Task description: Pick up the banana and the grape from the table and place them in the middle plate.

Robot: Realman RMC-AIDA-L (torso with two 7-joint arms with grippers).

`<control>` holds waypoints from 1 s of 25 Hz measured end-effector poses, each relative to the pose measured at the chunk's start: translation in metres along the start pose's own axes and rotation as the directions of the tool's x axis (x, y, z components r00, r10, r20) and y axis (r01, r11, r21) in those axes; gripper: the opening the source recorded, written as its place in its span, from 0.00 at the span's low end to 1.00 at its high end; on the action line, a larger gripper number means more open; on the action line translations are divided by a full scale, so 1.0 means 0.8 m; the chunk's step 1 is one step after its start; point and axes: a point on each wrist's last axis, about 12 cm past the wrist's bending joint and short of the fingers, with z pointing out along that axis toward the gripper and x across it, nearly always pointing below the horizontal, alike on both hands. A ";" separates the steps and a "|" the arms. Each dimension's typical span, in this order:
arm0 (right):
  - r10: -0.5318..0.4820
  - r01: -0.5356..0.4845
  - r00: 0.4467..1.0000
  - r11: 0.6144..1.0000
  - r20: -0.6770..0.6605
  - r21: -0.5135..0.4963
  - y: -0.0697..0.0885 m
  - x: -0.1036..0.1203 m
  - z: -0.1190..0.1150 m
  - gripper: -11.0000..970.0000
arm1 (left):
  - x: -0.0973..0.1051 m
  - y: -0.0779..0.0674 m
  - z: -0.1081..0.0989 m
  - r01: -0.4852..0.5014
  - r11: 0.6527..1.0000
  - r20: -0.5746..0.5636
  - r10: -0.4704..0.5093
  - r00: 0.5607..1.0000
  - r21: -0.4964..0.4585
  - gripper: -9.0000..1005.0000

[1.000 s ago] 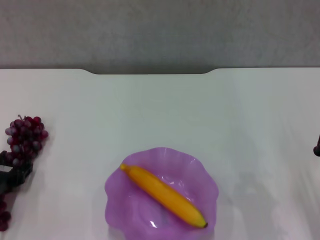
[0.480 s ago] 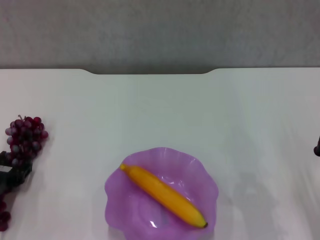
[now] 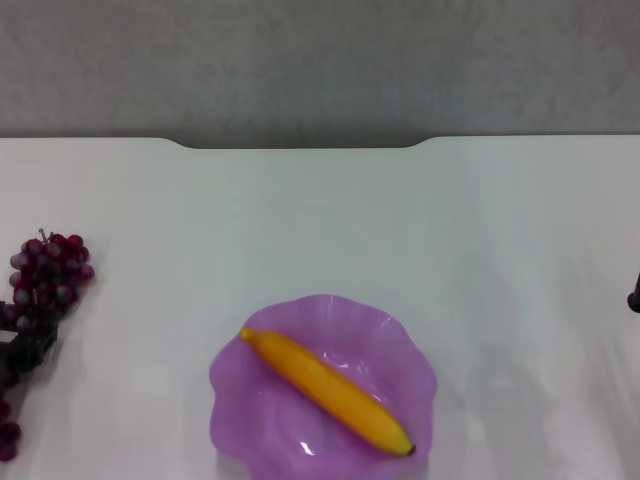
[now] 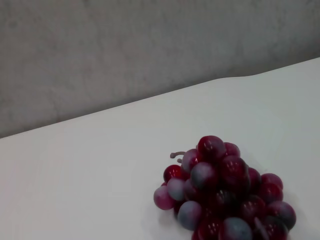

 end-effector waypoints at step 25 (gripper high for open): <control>0.002 -0.002 1.000 1.000 -0.001 0.001 0.001 0.000 0.000 0.12 | 0.004 0.007 -0.004 -0.005 0.998 0.011 0.006 1.000 -0.065 0.61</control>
